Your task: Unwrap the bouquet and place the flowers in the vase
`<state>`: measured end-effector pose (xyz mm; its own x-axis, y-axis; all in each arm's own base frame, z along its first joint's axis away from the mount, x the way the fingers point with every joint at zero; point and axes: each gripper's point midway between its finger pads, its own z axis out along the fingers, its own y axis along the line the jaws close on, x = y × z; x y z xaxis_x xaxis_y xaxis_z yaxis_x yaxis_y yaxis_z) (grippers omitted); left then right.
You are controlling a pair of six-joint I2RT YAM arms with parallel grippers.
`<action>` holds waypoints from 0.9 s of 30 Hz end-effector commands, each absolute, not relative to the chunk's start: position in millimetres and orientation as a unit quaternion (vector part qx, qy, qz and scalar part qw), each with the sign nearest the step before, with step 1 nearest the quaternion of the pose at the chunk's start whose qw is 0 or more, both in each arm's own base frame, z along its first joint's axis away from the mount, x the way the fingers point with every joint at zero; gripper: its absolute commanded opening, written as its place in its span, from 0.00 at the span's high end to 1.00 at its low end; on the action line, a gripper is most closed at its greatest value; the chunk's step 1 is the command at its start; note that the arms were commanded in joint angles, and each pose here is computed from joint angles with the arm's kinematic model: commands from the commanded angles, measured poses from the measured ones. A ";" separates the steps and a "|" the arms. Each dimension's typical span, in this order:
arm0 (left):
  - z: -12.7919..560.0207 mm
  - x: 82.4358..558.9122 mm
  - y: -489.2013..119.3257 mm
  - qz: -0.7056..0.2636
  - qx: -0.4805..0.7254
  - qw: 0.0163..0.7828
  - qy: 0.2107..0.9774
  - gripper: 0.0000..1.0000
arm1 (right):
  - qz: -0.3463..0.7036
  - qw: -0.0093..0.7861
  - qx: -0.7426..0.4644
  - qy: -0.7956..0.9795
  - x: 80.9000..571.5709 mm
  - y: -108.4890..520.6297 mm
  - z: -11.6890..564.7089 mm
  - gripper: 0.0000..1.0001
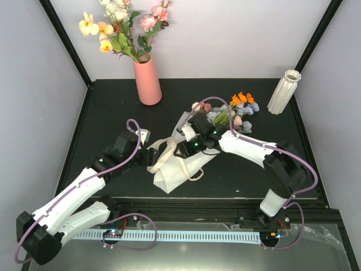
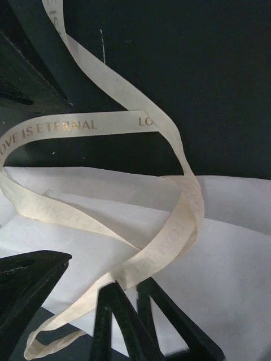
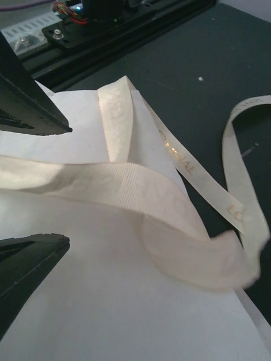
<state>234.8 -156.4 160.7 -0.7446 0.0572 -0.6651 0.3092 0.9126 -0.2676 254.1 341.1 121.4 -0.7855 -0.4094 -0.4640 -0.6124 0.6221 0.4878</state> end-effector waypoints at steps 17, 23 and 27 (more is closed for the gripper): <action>205.1 227.2 -167.2 -0.231 0.138 0.393 0.879 0.31 | 0.343 0.180 -0.330 0.861 226.6 340.5 162.6 0.98; 238.7 226.8 -194.9 -0.283 0.209 0.422 0.835 0.29 | 0.314 0.231 -0.329 0.860 213.9 305.2 195.9 0.98; 259.6 228.2 -208.4 -0.292 0.264 0.451 0.801 0.28 | 0.310 0.258 -0.321 0.857 203.8 286.5 213.6 0.97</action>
